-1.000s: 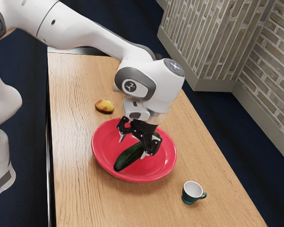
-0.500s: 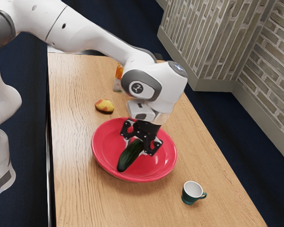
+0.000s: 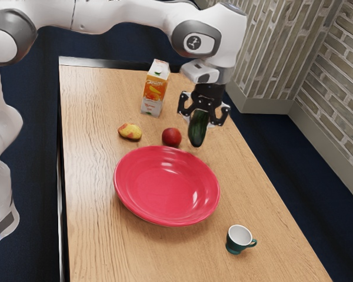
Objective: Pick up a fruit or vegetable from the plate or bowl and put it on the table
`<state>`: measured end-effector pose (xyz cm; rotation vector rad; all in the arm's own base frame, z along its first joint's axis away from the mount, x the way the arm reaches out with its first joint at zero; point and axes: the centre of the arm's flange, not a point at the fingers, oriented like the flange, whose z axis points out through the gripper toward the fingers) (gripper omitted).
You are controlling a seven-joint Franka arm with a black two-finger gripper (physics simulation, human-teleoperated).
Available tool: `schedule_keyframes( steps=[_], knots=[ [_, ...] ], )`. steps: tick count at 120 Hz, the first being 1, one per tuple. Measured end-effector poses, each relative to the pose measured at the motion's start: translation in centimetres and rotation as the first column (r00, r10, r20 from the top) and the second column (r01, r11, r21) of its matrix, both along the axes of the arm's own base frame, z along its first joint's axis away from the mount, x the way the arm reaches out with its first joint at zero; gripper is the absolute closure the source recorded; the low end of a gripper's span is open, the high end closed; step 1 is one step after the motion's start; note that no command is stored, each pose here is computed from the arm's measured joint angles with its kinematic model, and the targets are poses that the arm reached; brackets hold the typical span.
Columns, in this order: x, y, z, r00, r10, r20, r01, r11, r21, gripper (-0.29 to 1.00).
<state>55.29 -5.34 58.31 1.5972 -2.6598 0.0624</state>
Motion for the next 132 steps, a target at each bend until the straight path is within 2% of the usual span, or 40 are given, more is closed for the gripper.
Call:
schedule_keyframes(
  steps=[14, 32, 54, 73, 116, 120, 132],
  knots=[
    [3.6, 6.8, -2.4, 0.989, 0.145, -0.041, -0.143, 0.989, 0.047, 0.46],
    [6.1, 2.0, -5.8, 0.991, 0.087, -0.099, -0.08, 0.994, 0.072, 0.45],
    [8.2, 3.4, -6.8, 0.986, 0.119, -0.118, -0.112, 0.992, 0.063, 0.46],
    [9.8, 7.6, -6.8, 0.976, 0.174, -0.131, -0.173, 0.985, 0.02, 0.46],
    [11.7, 6.9, -9.2, 0.97, 0.176, -0.166, -0.176, 0.984, 0.019, 0.46],
    [11.8, 6.9, -9.2, 0.97, 0.177, -0.166, -0.176, 0.984, 0.021, 0.43],
    [11.9, 6.6, -9.7, 0.97, 0.17, -0.175, -0.162, 0.985, 0.06, 0.21]
  ],
)
